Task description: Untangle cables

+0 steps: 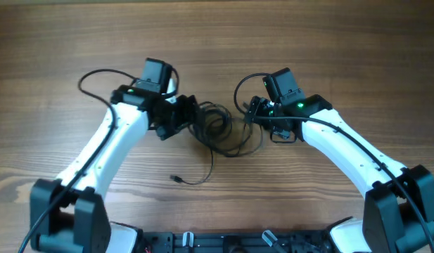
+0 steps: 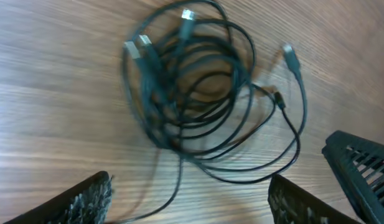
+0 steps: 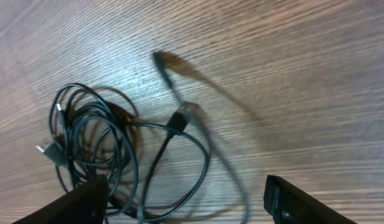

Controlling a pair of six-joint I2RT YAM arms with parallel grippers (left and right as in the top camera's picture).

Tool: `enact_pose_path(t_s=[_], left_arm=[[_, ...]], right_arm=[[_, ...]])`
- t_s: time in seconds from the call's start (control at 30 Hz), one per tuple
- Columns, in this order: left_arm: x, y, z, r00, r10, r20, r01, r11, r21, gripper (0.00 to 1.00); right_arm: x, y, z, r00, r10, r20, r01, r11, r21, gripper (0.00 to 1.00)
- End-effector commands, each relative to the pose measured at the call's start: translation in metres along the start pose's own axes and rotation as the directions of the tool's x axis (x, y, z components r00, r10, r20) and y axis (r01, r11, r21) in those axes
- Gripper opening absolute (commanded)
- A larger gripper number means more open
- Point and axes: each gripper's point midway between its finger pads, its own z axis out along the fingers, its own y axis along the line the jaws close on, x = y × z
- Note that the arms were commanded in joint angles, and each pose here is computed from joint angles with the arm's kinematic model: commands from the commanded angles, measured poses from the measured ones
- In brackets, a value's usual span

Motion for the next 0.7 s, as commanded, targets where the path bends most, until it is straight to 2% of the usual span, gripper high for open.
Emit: enact_pose_path(t_s=[0.0, 0.07, 0.1, 0.17, 0.2, 0.33, 0.5, 0.67], left_arm=[[0.005, -0.013, 0.028, 0.998, 0.056, -0.024, -0.056, 0.998, 0.006, 0.82], [0.000, -0.018, 0.040, 0.994, 0.111, 0.005, -0.111, 0.994, -0.009, 0.77], [0.000, -0.027, 0.049, 0.978, 0.207, 0.014, -0.207, 0.978, 0.007, 0.76], [0.005, -0.038, 0.061, 0.922, 0.387, 0.019, -0.387, 0.922, 0.005, 0.77], [0.007, -0.038, 0.064, 0.901, 0.434, 0.020, -0.434, 0.901, -0.014, 0.76], [0.019, -0.041, 0.074, 0.786, 0.618, -0.002, -0.617, 0.785, -0.064, 0.65], [0.020, -0.032, 0.082, 0.749, 0.663, -0.014, -0.654, 0.734, -0.184, 0.63], [0.028, -0.018, 0.102, 0.759, 0.646, -0.086, -0.649, 0.737, -0.191, 0.63]], right_arm=[[-0.004, -0.009, 0.002, 0.999, -0.050, 0.018, 0.049, 0.998, 0.049, 0.82], [-0.001, -0.014, 0.002, 1.000, -0.026, 0.008, 0.026, 0.997, 0.069, 0.82], [0.001, -0.022, 0.001, 1.000, 0.030, 0.007, -0.031, 0.994, 0.103, 0.82], [0.001, -0.043, -0.002, 0.992, 0.123, 0.014, -0.123, 0.977, 0.174, 0.84], [0.000, -0.049, -0.003, 0.990, 0.141, 0.012, -0.141, 0.972, 0.187, 0.84], [-0.010, -0.071, -0.007, 0.975, 0.221, -0.002, -0.216, 0.957, 0.196, 0.90], [-0.014, -0.077, -0.009, 0.967, 0.252, -0.032, -0.243, 0.955, 0.170, 0.91], [-0.014, -0.077, -0.009, 0.971, 0.235, -0.036, -0.226, 0.959, 0.170, 0.92]])
